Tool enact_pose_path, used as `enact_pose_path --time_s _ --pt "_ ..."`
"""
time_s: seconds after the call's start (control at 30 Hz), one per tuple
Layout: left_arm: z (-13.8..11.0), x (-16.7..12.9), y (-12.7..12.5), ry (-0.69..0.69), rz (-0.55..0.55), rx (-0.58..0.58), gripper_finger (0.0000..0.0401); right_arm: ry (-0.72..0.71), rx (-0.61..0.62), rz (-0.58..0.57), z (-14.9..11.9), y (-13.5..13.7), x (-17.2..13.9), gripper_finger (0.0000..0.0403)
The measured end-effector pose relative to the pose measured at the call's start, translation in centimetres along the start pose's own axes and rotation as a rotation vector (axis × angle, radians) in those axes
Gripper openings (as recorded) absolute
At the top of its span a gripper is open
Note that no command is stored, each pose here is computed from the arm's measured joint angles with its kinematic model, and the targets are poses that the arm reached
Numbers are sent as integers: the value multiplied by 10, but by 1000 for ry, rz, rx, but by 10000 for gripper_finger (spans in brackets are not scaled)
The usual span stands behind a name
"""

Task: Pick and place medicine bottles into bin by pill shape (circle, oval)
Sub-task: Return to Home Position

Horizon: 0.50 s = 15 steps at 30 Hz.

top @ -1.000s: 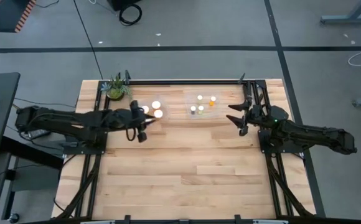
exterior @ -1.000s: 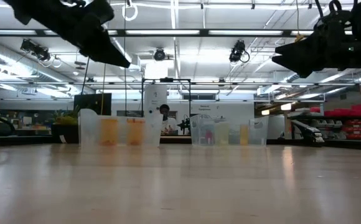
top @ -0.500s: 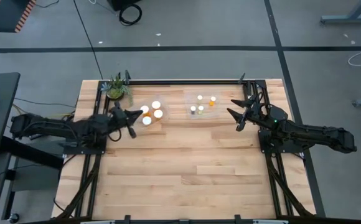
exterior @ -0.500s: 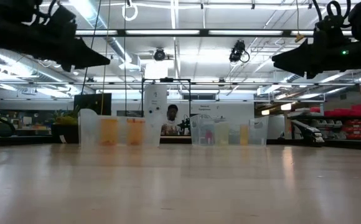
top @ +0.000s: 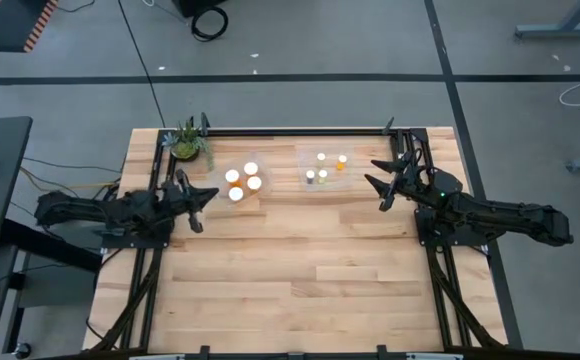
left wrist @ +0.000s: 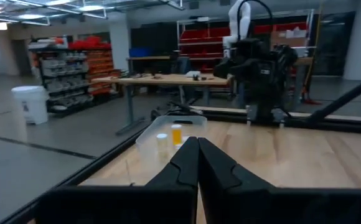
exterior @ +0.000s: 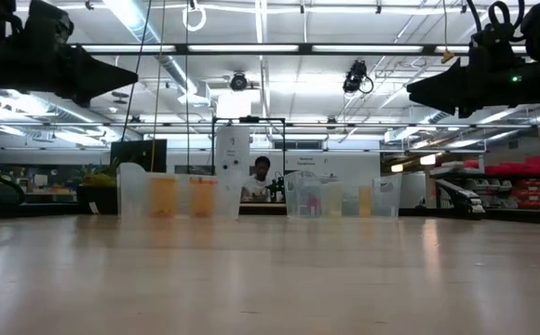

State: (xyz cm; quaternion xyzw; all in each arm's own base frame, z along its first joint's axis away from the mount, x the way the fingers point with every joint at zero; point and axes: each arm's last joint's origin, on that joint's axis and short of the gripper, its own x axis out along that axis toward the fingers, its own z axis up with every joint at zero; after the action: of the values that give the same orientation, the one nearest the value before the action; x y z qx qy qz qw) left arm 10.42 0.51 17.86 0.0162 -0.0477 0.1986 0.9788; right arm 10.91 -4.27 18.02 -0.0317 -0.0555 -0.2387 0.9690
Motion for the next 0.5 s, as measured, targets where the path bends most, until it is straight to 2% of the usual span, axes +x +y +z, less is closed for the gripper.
enact_pose_path --time_s 0.1,0.3,0.5 --pt "-3 -5 1 28 -16 -45 8 0 0 0 0 0 0 239" --pt "-8 -7 0 79 -19 -317 21 0 0 0 0 0 0 239" --pt "-8 -7 0 80 -17 -356 39 0 0 0 0 0 0 239"
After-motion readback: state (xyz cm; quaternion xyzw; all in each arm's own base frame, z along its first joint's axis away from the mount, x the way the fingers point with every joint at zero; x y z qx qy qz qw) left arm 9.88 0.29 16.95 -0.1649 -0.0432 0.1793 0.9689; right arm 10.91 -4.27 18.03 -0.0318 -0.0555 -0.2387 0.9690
